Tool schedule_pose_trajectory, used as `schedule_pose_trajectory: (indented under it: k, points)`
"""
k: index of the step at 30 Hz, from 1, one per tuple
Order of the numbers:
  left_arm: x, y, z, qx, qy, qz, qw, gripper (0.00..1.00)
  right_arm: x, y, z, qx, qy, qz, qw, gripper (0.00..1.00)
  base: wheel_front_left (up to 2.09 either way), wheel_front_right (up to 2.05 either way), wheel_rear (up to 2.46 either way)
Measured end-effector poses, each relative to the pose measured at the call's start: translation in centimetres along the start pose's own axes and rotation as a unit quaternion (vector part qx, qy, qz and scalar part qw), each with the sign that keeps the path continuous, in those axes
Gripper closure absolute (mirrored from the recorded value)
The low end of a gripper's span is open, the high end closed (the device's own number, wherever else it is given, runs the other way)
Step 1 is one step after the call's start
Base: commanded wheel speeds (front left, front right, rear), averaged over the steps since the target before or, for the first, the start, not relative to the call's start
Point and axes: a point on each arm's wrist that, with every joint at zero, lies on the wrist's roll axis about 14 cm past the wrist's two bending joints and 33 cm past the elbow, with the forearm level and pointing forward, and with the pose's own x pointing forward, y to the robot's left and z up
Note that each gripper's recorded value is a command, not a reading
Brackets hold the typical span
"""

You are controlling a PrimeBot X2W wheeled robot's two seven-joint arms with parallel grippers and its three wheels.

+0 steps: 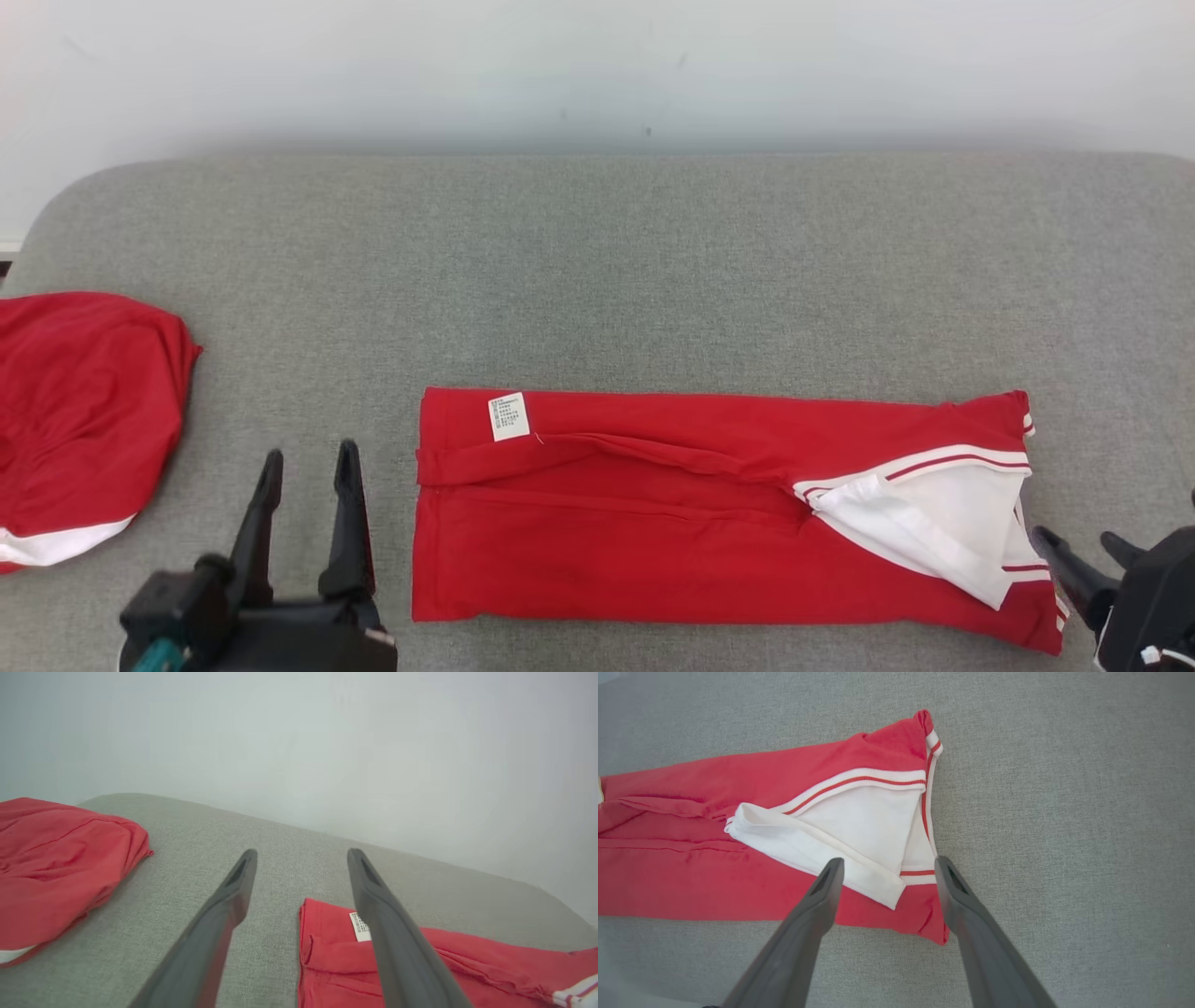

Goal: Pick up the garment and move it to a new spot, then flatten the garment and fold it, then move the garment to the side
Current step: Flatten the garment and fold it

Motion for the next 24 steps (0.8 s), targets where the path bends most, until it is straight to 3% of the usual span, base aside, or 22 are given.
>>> schedule_pose_trajectory:
  k: [10, 24]
  points:
    - [-3.3, 1.0, -2.3, -0.012, 0.016, 0.02, 1.0, 0.0, 1.6, -2.5, 0.0, 0.044, -0.001, -0.041, 0.998, 0.0, 0.0, 0.0, 0.0]
    - [-4.2, 2.9, -5.1, 0.002, 0.056, 0.051, 0.997, 0.0, 6.6, -2.0, -1.4, 0.068, 0.046, -0.032, 0.996, 0.0, 0.0, 0.0, 0.0]
